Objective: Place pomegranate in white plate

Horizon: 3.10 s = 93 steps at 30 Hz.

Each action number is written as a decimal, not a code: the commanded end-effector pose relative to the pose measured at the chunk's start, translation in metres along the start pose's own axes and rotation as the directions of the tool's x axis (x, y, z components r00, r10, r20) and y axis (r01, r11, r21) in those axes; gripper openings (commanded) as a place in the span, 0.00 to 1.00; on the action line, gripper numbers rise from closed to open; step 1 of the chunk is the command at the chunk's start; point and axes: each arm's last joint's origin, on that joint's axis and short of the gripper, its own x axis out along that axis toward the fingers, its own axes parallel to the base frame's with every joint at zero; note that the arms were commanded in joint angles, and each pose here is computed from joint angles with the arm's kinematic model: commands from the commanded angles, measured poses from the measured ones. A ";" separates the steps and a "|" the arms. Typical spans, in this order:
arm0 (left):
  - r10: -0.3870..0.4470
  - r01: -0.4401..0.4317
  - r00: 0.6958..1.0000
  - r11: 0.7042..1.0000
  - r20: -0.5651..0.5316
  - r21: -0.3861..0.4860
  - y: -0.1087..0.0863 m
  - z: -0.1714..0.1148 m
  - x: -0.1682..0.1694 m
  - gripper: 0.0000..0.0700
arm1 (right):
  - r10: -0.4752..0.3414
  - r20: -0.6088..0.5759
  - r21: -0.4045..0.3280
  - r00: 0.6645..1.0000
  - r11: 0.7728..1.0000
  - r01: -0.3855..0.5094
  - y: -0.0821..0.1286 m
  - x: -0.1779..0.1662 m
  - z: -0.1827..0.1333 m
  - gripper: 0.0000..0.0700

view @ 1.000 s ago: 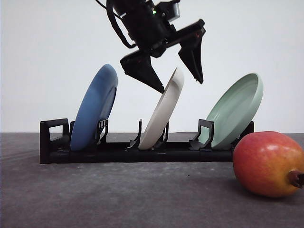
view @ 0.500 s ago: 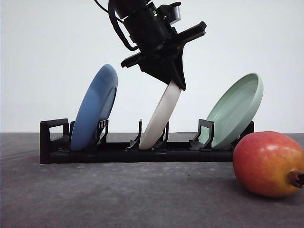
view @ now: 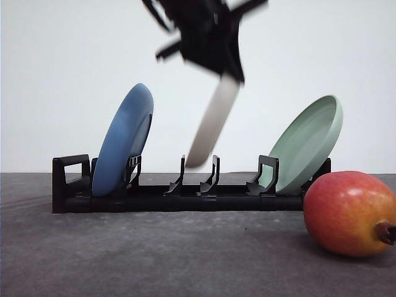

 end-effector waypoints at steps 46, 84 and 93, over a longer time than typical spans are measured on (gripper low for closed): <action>0.378 -0.088 0.838 0.804 -0.392 0.588 -0.134 -0.198 -0.034 0.00 | -0.006 -0.068 0.086 0.998 0.996 0.012 0.001 -0.002 -0.005 0.82; 0.149 -0.133 0.987 0.962 -0.052 0.237 -0.094 -0.147 -0.180 0.85 | 0.019 -0.593 0.215 0.805 0.967 0.136 -0.030 0.082 -0.042 0.82; 0.043 -0.056 0.993 0.991 0.106 0.123 -0.050 -0.153 -0.254 0.85 | -0.026 -0.771 0.167 0.636 0.956 0.241 -0.050 0.136 -0.071 1.00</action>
